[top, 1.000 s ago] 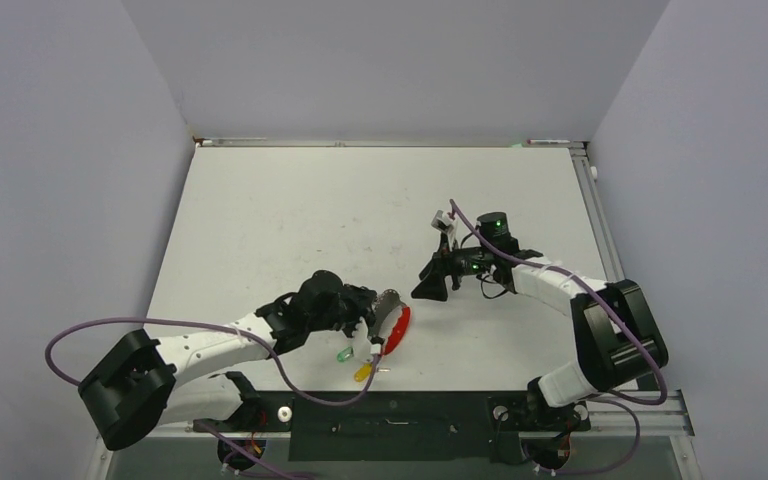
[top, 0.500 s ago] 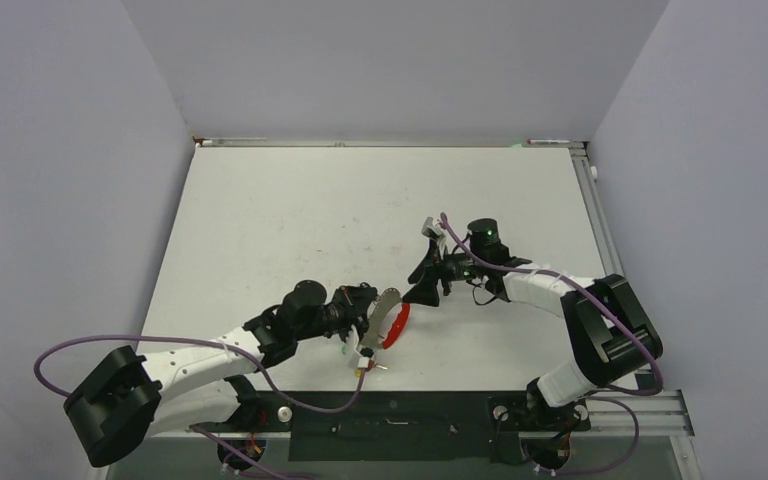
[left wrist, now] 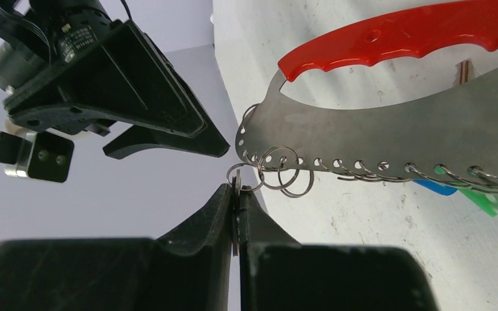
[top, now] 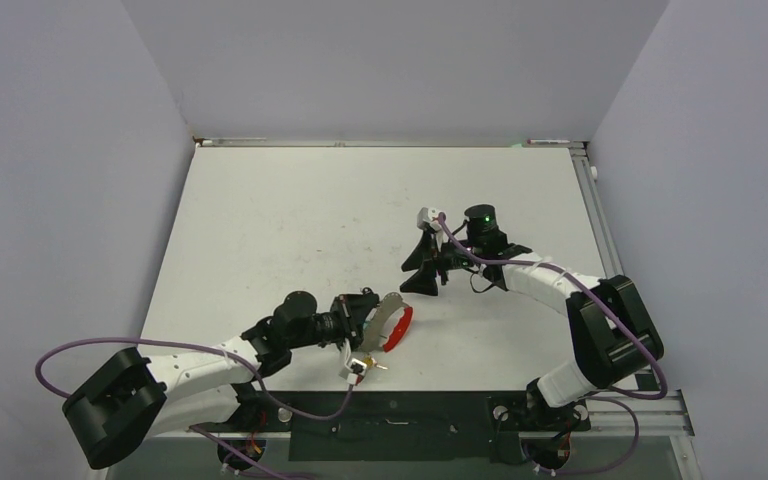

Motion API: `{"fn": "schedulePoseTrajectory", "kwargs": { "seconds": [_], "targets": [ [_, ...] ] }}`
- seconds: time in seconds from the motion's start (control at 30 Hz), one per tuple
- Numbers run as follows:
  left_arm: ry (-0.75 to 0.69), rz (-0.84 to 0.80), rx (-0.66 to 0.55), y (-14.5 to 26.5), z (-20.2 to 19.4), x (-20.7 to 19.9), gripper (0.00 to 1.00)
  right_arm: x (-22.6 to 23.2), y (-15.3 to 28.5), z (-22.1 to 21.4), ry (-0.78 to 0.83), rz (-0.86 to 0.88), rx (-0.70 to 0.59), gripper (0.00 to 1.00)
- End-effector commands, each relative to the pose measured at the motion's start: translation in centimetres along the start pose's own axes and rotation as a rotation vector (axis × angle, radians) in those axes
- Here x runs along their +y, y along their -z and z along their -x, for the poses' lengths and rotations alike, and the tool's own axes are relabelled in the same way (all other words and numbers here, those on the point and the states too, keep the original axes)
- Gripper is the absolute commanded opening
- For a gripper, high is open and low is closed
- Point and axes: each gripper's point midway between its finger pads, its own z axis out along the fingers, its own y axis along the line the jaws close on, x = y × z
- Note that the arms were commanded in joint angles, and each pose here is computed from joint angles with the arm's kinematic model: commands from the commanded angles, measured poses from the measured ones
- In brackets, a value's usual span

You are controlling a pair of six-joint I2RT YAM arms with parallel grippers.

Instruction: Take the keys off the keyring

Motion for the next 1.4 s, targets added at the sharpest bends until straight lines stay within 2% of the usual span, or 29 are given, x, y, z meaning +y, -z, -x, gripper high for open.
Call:
{"fn": "schedulePoseTrajectory", "kwargs": {
  "seconds": [0.0,0.4,0.8,0.9,1.0,1.1,1.2,1.37],
  "targets": [
    [-0.138,0.139,-0.061,0.7,1.4,3.1,0.00,1.1,-0.1,2.4,0.140,0.055,-0.051,0.57],
    [-0.304,0.188,-0.142,1.4,3.0,1.5,0.00,1.6,-1.6,3.9,0.159,0.090,-0.067,0.54],
    [-0.321,0.242,-0.113,1.6,2.0,3.6,0.00,3.9,-3.7,-0.8,-0.008,0.180,-0.020,0.51],
    [-0.316,0.249,-0.101,1.6,1.6,3.8,0.00,4.7,-3.5,-1.4,-0.035,0.215,-0.005,0.47],
    [-0.310,0.249,-0.087,1.7,1.1,3.9,0.00,5.6,-3.2,-2.2,-0.028,0.246,0.028,0.36],
    [-0.307,0.245,-0.075,1.7,0.5,3.9,0.00,6.6,-2.6,-3.0,-0.039,0.273,0.060,0.24],
    [-0.300,0.235,-0.069,1.6,0.0,3.6,0.00,7.3,-2.1,-3.8,-0.028,0.295,0.087,0.07],
    [-0.280,0.210,-0.055,1.3,-1.0,3.0,0.00,8.2,-1.2,-4.8,-0.051,0.315,0.124,0.05]
  ]
}}
